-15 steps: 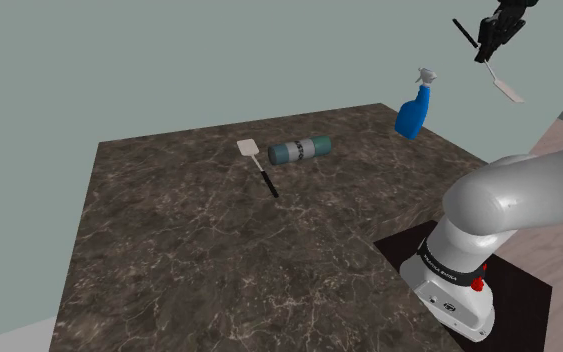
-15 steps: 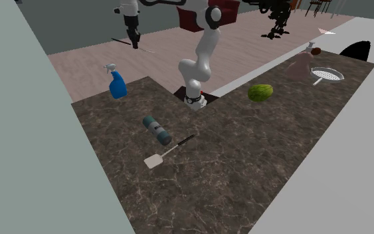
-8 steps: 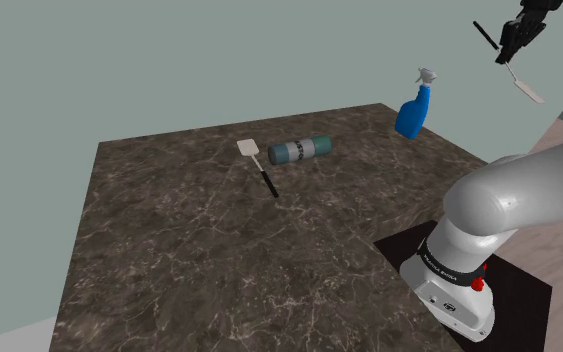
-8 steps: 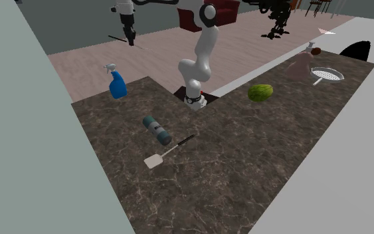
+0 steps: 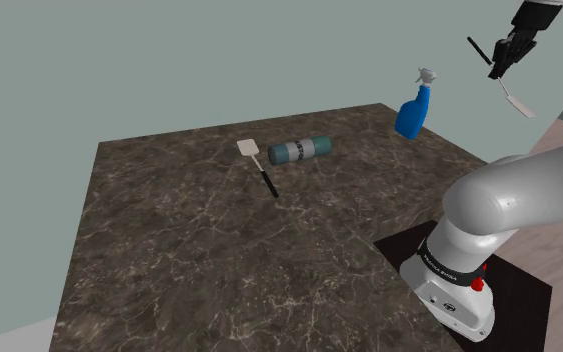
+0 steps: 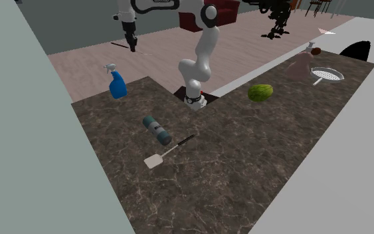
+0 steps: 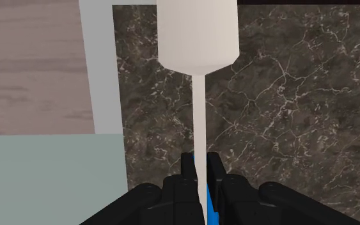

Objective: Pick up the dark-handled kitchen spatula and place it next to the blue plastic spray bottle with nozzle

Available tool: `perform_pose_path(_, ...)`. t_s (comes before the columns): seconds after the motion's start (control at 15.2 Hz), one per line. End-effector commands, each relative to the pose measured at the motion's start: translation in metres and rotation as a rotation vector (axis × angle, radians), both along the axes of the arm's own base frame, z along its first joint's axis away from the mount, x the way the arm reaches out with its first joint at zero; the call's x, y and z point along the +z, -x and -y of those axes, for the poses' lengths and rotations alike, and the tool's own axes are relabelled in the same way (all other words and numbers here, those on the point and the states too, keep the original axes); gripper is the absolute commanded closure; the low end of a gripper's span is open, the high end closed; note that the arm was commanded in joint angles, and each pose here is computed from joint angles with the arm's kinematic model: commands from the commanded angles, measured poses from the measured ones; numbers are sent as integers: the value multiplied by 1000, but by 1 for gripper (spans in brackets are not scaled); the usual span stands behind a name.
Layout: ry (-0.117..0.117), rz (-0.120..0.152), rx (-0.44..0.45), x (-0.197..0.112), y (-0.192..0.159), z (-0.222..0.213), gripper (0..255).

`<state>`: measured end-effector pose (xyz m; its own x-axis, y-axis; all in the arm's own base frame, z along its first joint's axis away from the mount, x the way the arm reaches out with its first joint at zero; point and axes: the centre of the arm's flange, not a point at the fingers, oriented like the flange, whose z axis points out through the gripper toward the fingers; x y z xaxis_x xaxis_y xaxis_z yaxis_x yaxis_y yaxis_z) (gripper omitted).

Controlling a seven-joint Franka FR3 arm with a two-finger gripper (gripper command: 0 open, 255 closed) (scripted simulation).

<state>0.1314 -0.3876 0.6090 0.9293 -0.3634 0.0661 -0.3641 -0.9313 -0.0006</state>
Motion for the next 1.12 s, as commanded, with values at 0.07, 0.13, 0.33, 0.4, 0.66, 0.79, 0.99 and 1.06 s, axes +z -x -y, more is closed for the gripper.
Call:
perform_pose_path(0.07,0,0,0,-18,0,1,255)
perform_pose_path(0.13,0,0,0,-23,0,1,255)
perform_pose_path(0.33,0,0,0,-39,0,1,255)
perform_pose_path(0.4,0,0,0,-44,0,1,255)
perform_pose_path(0.66,0,0,0,-65,0,1,255)
perform_pose_path(0.79,0,0,0,-76,0,1,255)
perform_pose_path(0.99,0,0,0,-91,0,1,255)
perform_pose_path(1.06,0,0,0,-97,0,1,255)
